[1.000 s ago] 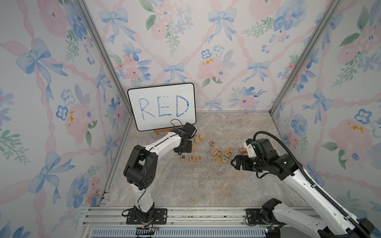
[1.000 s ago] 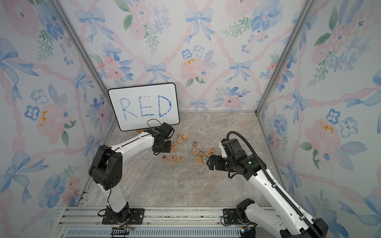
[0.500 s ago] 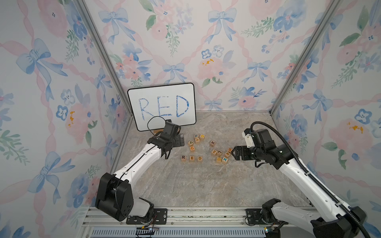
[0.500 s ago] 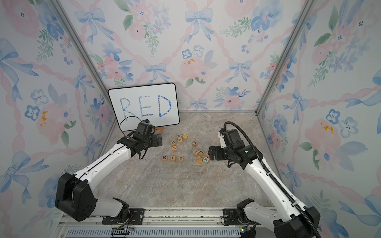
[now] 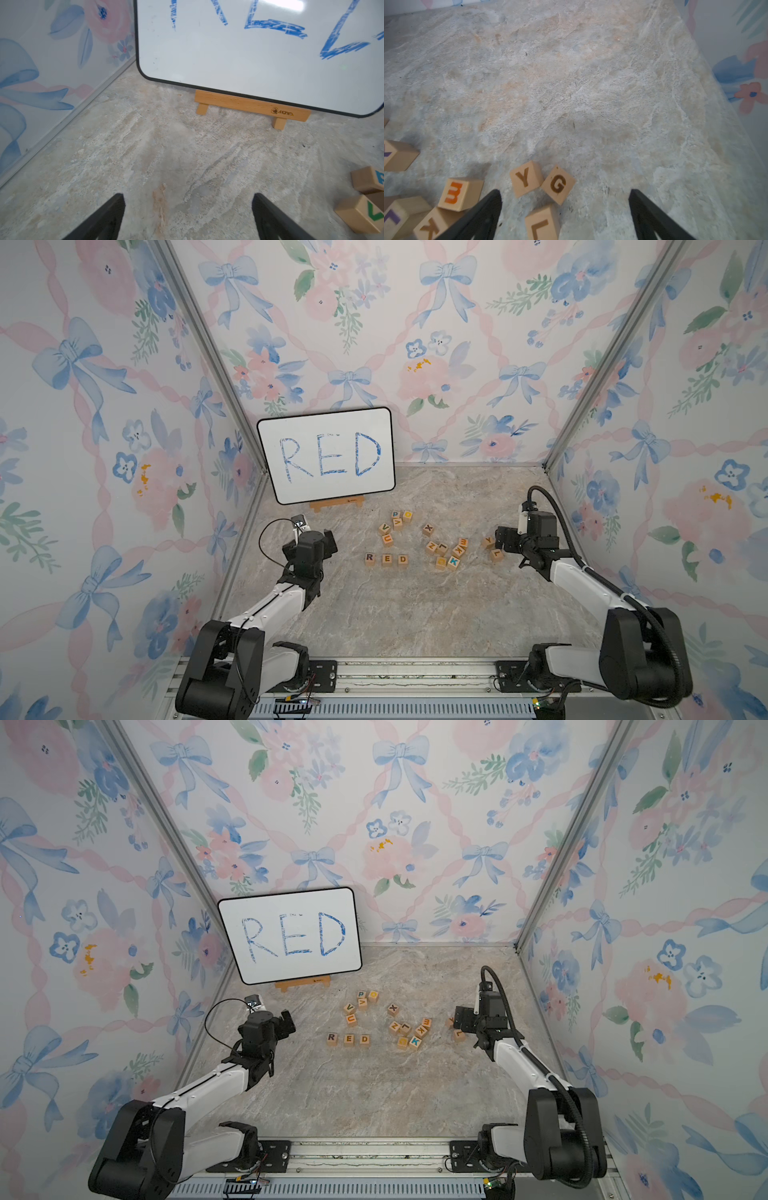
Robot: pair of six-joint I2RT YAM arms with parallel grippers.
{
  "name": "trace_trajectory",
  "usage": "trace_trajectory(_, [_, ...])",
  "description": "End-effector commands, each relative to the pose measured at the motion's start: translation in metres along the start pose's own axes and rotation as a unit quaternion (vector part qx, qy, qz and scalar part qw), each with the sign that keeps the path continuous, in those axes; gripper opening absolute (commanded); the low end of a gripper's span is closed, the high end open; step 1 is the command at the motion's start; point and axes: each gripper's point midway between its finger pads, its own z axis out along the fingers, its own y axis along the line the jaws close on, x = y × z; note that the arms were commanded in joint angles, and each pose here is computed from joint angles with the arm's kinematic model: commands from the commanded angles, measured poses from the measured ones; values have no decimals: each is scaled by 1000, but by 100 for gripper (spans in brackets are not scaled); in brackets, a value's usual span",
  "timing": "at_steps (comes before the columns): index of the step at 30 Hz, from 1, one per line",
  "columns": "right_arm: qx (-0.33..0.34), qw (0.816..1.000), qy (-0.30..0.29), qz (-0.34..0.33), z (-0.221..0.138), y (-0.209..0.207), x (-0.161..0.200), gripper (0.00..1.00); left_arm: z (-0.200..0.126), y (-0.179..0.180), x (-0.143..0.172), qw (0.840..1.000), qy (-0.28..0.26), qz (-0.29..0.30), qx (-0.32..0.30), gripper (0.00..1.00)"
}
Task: Assemble the uppercase word "red" with letter blocks
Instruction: Reset both arms
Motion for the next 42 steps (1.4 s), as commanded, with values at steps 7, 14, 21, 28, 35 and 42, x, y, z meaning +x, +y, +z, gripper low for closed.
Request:
trace_trajectory(7, [25,994,-106,-15,29,-9,-27,97,20,3,-24,996,-84,29,20,98])
trace_trajectory(14, [37,983,-173,-42,22,-3,-23,97,1,4,-33,984,-172,32,39,98])
trace_trajectory(21, [44,977,-201,-57,17,2,-10,97,7,-11,-18,981,-170,64,69,98])
trace_trajectory(28, [46,978,-199,-36,20,-7,-13,97,7,-16,-18,980,-172,74,69,98])
trace_trajectory(35, [42,979,-197,-33,21,-7,-13,97,8,-23,-17,978,-171,86,86,98])
trace_trajectory(42, [42,979,-197,-33,21,-7,-13,97,8,-23,-17,978,-169,86,90,98])
